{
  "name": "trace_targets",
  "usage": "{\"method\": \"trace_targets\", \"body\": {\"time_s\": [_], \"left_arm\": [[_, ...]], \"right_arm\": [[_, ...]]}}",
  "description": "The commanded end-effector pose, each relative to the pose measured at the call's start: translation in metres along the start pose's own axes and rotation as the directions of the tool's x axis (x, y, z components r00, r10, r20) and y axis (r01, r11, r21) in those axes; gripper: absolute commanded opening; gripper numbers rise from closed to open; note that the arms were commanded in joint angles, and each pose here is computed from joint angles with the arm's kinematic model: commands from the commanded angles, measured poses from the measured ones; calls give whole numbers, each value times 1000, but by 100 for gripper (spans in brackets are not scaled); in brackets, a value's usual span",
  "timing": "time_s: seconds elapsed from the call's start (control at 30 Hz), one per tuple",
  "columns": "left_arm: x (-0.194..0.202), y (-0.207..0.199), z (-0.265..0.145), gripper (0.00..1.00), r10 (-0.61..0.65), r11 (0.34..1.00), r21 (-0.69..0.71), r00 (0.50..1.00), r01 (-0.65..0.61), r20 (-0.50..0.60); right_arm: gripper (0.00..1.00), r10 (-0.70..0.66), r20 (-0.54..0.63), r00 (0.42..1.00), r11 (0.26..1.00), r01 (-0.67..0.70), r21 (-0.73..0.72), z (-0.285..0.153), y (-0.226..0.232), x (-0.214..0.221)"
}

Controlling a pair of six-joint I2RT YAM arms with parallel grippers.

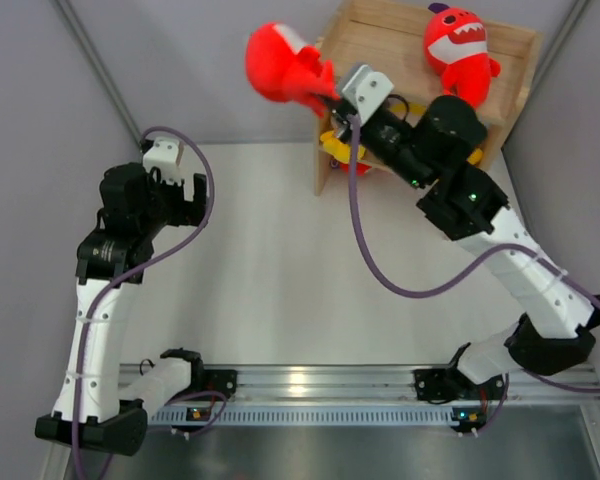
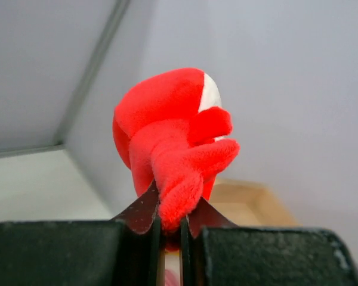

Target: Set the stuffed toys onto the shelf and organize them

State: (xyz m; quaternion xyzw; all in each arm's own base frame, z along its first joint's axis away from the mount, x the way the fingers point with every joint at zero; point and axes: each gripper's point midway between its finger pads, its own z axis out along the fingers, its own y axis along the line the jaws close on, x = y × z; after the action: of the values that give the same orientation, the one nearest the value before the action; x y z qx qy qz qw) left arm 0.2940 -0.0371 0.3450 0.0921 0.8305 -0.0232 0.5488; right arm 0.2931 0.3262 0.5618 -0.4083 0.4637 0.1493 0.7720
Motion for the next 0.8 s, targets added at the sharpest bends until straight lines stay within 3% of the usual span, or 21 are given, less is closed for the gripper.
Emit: {"method": "trace_targets", "body": {"time_s": [0.0,0.07,0.17,0.47,0.77], "left_arm": [[-6,8,-8,99,28,999,-39,1000,-28,11],[-4,2,-4,99,25,1000,-5,1000,-25,6],[-2,-3,1,99,21,999,26,1000,-21,-8],[1,-6,4,99,26,999,42,1000,-25,-15],[2,-6,3,99,32,998,46,999,-31,-15]], "right_arm": [[0,-467,-90,880,834,472,284,-37,-85,-45],[0,-523,-194,830,754,557,349,-44,-109,-39],[0,-618,-353,702,635,711,304,-43,-130,-12],[0,-675,-615,409,475,878,62,-9,-143,103],[0,-608,-722,330,474,881,4,5,-155,161]]}}
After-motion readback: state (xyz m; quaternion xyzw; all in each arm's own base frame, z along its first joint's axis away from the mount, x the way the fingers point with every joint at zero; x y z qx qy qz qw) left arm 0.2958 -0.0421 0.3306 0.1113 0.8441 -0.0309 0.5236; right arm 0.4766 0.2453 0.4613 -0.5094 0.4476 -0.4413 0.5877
